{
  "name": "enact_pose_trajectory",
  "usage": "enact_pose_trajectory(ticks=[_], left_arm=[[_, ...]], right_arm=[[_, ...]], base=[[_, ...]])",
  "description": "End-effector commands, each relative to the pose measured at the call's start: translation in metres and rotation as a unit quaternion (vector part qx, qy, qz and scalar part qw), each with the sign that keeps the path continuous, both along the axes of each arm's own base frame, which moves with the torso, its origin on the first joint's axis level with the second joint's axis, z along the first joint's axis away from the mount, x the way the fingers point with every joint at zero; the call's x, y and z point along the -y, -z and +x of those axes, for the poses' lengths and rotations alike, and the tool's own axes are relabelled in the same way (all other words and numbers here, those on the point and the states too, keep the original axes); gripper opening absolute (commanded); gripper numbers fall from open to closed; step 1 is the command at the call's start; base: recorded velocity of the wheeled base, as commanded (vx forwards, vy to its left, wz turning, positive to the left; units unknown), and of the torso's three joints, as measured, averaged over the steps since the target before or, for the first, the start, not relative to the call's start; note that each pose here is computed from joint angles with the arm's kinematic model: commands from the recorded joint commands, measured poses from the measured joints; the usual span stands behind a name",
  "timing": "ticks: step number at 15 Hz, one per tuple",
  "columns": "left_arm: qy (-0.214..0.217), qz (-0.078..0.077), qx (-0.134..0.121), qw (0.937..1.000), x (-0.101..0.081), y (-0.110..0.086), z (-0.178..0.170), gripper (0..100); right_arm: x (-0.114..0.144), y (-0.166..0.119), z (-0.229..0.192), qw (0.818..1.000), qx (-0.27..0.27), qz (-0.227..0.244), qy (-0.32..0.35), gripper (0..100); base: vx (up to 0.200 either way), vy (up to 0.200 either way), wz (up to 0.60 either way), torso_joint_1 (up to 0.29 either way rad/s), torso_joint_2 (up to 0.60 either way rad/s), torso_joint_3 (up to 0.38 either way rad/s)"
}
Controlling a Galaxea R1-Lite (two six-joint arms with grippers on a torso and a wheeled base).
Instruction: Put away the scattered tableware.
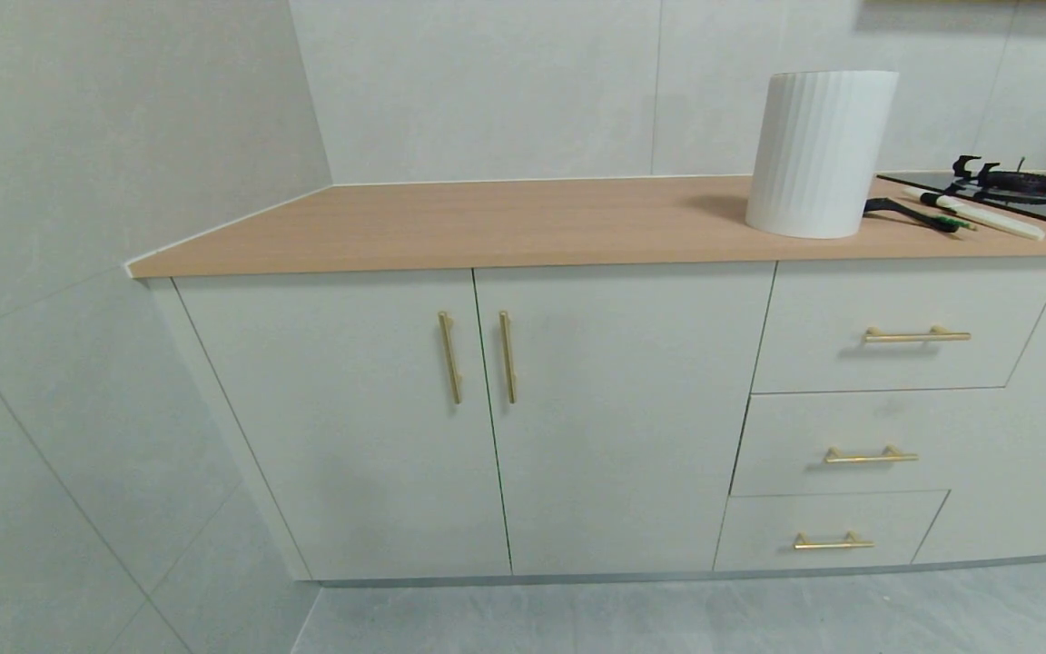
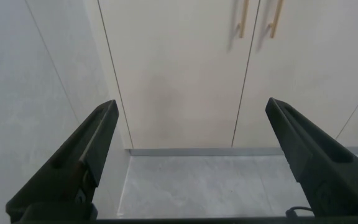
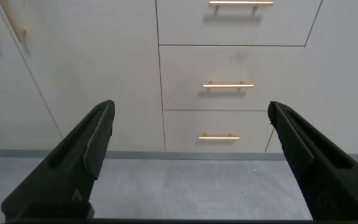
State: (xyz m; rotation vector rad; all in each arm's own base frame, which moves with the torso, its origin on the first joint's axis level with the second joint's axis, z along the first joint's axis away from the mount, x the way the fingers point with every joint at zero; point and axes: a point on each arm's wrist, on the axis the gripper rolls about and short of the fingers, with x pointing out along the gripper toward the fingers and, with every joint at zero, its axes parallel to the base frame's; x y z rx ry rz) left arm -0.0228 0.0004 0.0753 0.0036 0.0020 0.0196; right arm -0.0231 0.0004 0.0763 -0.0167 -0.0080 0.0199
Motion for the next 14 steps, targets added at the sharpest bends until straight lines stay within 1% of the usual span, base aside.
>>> enact_pose_trajectory(ticks=[1, 12, 14], left_arm=[[0.000, 0.000, -0.001, 1.0000, 0.0000, 0.0001, 0.0000, 100], [0.000, 0.000, -0.001, 1.0000, 0.0000, 0.0003, 0.0000, 100], [0.000, 0.000, -0.001, 1.0000, 0.0000, 0.0003, 0.0000, 100]], right_arm=[[-0.0001, 0.0001, 0.0003, 1.000, -0.002, -0.001, -0.002, 100], [-0.0002, 0.0001, 0.0002, 1.000, -0.002, 0.006, -0.005, 100], [-0.0002, 0.0001, 0.0002, 1.000, -0.002, 0.006, -0.005, 100]], base=[[0.000, 0.000, 0.00, 0.000, 0.00, 0.000], [0.000, 0.000, 0.00, 0.000, 0.00, 0.000], [0.000, -0.200, 0.00, 0.000, 0.00, 0.002]])
